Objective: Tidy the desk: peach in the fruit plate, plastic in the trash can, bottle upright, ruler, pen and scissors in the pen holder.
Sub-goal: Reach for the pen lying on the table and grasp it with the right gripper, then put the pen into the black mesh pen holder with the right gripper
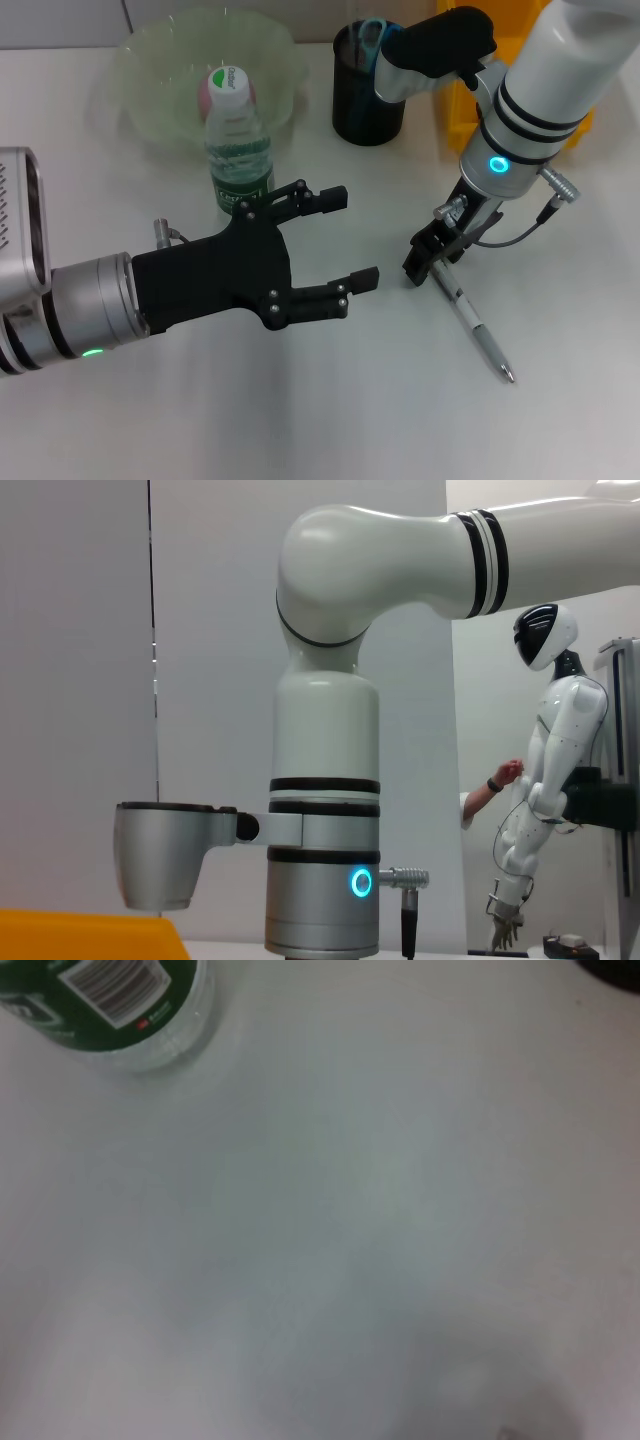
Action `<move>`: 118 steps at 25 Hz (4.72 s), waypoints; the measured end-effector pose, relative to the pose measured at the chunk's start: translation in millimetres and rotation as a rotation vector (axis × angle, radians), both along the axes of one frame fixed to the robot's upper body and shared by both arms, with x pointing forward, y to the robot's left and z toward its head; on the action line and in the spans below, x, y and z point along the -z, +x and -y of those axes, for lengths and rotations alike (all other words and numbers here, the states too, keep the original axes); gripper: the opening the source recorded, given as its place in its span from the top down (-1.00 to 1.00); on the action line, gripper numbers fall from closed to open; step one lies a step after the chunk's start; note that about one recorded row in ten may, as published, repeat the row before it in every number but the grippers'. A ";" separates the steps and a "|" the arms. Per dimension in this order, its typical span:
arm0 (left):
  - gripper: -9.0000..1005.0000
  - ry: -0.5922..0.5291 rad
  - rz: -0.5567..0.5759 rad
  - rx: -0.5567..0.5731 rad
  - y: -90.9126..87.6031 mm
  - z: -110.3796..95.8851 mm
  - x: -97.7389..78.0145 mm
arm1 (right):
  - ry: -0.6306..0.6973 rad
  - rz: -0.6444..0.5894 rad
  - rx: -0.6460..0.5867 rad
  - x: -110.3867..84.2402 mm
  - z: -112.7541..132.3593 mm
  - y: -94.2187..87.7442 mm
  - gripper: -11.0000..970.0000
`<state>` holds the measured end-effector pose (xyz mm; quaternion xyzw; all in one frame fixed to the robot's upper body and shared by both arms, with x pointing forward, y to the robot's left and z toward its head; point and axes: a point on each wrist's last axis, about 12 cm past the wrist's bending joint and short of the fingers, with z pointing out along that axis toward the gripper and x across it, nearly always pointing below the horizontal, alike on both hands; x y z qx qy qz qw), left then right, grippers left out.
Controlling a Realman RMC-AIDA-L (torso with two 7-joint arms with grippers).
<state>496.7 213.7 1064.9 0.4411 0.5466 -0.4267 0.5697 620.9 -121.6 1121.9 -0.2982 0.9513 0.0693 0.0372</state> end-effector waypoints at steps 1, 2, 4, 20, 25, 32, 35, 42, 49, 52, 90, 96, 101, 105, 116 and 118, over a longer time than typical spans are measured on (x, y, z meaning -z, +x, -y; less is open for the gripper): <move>-0.66 0.002 -0.001 -0.002 0.1 -0.1 0.3 | 0.000 0.000 0.000 0.1 0.1 0.0 -0.22; -0.66 0.005 -0.002 -0.006 0.3 -0.5 0.7 | 0.000 0.001 0.000 0.3 0.3 0.0 -0.22; -0.66 0.005 -0.002 -0.006 0.3 -0.5 0.7 | 0.000 0.001 0.000 0.4 0.3 0.0 -0.22; -0.66 0.005 -0.003 -0.007 0.1 -0.6 1.0 | -0.001 0.001 -0.001 2.0 1.8 -0.4 -0.04; -0.66 0.005 -0.003 -0.007 0.1 -0.6 1.0 | 0.002 0.003 0.000 2.0 2.4 -0.7 0.03; -0.66 0.004 -0.001 -0.014 1.0 -2.0 0.4 | 0.001 -0.002 -0.005 0.6 1.1 -1.2 0.09; -0.66 0.005 0.003 -0.015 1.1 -2.2 0.4 | 0.000 -0.005 -0.008 0.0 0.7 -1.4 0.11; -0.66 0.007 0.011 -0.016 1.2 -2.3 0.4 | -0.005 -0.005 -0.012 -1.2 0.4 -1.3 0.14; -0.66 0.008 0.013 -0.017 1.6 -2.2 0.2 | -0.014 -0.006 -0.017 -0.1 1.0 -2.0 0.17; -0.66 0.008 0.014 -0.016 1.7 -2.1 0.2 | -0.026 -0.003 -0.026 0.7 1.0 -2.8 0.17; -0.66 0.008 0.000 -0.020 0.2 -2.7 2.6 | -0.010 0.006 -0.027 -0.5 -0.3 -2.5 0.51; -0.66 0.008 0.000 -0.022 0.3 -2.8 2.6 | -0.011 0.006 -0.030 -0.1 0.0 -2.8 0.52; -0.66 0.007 0.001 -0.024 0.6 -3.0 2.4 | -0.016 0.007 -0.036 0.2 -0.1 -3.1 0.56; -0.66 0.009 0.010 -0.025 0.6 -3.1 2.4 | -0.015 0.009 -0.037 0.0 -0.1 -3.2 0.60; -0.66 0.010 0.012 -0.025 0.5 -3.2 2.5 | 0.022 0.044 -0.034 -3.3 3.6 -4.7 0.60; -0.66 0.010 0.012 -0.026 0.3 -3.4 2.6 | 0.030 0.048 -0.031 -3.8 5.1 -5.5 0.60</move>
